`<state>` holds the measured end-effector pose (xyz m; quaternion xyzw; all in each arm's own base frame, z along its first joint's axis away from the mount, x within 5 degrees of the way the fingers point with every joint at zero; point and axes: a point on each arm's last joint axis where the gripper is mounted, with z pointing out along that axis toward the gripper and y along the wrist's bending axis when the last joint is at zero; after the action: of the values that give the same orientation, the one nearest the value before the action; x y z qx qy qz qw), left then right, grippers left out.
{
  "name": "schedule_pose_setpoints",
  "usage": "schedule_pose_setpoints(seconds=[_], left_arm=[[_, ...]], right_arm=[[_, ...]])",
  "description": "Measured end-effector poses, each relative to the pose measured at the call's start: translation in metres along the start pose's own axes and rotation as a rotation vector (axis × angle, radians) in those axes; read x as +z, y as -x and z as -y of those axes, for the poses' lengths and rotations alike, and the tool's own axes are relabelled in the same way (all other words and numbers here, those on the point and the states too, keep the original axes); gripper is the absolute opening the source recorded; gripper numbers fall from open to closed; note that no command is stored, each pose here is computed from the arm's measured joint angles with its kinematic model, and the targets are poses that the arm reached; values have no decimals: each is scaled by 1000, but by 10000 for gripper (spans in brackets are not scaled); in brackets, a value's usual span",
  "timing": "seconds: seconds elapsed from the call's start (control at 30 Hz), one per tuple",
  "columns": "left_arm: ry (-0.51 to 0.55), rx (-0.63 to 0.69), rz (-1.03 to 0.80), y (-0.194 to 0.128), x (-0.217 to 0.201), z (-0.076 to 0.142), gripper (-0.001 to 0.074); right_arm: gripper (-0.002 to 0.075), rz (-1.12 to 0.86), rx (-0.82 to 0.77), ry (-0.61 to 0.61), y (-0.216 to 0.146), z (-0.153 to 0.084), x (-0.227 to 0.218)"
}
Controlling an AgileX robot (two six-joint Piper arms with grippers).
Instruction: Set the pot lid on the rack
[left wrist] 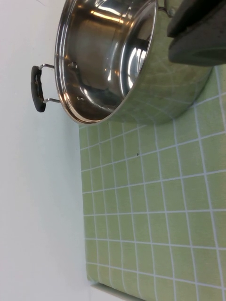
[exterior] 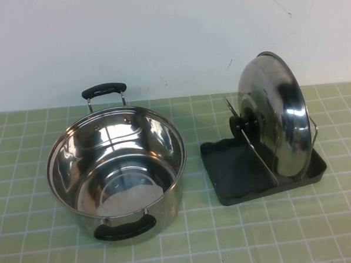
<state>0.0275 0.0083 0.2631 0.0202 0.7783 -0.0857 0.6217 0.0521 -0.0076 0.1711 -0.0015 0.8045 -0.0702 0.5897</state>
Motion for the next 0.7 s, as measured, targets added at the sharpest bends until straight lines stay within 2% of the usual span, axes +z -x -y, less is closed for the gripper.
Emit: schedule_pose_setpoints(seconds=[0.27,0.7], left_arm=[[0,0,0,0,0,0,-2],[0,-2,0,0,0,0,-2]], right_arm=[[-1,-18,76,35,-2,-2,0],[-1,-19,72,25,-2,-1,0]])
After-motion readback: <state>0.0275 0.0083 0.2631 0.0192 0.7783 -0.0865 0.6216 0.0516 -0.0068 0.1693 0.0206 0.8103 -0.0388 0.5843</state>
